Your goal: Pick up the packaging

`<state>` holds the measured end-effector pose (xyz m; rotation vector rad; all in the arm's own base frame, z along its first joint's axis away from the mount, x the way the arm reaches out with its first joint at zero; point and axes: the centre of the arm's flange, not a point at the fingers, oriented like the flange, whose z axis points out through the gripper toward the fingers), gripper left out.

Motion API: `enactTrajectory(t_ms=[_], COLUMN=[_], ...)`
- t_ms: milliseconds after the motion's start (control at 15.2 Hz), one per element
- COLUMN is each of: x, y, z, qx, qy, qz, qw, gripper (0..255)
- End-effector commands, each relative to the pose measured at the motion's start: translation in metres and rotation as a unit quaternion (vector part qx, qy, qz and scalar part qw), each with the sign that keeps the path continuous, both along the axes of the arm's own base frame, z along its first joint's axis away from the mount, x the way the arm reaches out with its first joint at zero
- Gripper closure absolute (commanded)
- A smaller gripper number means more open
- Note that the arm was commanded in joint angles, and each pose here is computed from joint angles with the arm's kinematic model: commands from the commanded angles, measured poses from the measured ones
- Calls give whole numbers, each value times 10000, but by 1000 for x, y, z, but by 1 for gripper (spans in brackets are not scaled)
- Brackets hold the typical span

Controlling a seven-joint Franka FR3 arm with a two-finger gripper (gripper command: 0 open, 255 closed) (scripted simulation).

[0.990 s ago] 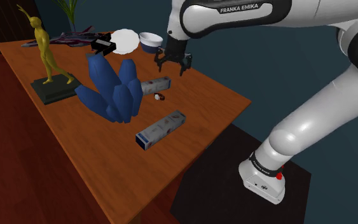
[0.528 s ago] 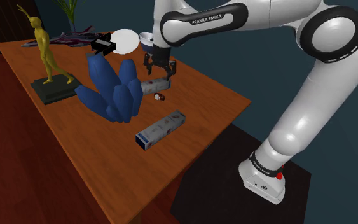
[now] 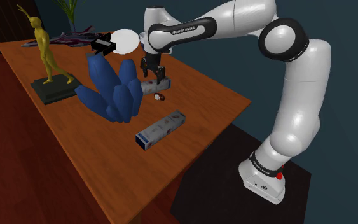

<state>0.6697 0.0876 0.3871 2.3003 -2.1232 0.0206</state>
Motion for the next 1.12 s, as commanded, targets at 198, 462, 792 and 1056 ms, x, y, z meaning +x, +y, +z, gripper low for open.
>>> enactTrajectory(t_ms=[198,462,792,1056], x=[25,25,25,24], y=[-18,-18,-18,-18], z=[-35,-56,-64,-64], qx=[22,22,22,22], qy=[79,79,78,78], qz=[-612,-612,-612,-612], qw=[9981,9981,9981,9981], gripper=[0,0,255,255])
